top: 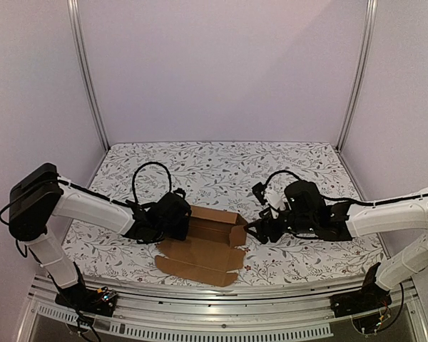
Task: Fold the paper box
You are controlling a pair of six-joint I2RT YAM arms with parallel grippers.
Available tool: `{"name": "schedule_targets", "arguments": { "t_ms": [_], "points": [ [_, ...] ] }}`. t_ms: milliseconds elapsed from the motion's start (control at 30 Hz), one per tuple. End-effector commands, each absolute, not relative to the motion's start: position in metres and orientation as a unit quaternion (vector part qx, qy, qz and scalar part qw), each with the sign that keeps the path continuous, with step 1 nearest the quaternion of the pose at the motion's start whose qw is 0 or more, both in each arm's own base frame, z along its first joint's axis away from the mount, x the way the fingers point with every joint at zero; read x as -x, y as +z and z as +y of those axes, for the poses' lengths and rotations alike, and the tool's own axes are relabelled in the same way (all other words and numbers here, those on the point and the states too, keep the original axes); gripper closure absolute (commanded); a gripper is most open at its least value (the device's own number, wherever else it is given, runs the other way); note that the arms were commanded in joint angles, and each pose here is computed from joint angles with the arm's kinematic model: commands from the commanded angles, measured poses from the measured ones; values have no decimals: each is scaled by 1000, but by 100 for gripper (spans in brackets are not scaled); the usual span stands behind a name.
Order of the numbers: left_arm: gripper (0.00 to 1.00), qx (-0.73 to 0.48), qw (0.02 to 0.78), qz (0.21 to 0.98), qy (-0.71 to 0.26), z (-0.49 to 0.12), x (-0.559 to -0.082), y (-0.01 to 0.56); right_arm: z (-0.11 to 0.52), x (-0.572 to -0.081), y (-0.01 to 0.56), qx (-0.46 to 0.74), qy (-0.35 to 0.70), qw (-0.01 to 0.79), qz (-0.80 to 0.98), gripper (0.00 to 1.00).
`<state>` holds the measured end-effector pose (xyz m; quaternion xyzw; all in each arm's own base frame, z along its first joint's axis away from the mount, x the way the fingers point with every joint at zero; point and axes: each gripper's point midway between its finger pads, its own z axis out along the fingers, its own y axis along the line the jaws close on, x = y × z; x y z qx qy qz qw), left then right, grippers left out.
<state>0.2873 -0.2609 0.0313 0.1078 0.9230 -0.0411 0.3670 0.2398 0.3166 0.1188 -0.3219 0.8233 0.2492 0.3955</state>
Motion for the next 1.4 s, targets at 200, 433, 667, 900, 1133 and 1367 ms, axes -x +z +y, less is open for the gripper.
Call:
{"name": "schedule_targets", "arguments": {
  "t_ms": [200, 433, 667, 900, 1133, 1367],
  "points": [
    [100, -96, 362, 926, -38, -256, -286, 39, 341, -234, 86, 333, 296, 356, 821, 31],
    [100, -95, 353, 930, -40, -258, -283, 35, 363, -240, 76, 340, 316, 341, 817, 42],
    [100, -88, 347, 933, -41, -259, -281, 35, 377, -246, 71, 330, 317, 344, 820, 48],
    [100, -71, 342, 936, -31, -254, -280, 38, 395, -248, 69, 313, 292, 362, 828, 54],
    [100, -53, 329, 942, -31, -251, -276, 34, 397, -261, 64, 255, 245, 394, 848, 56],
    [100, -39, 322, 945, -34, -252, -272, 32, 402, -274, 64, 205, 217, 423, 856, 66]
  ]
}}
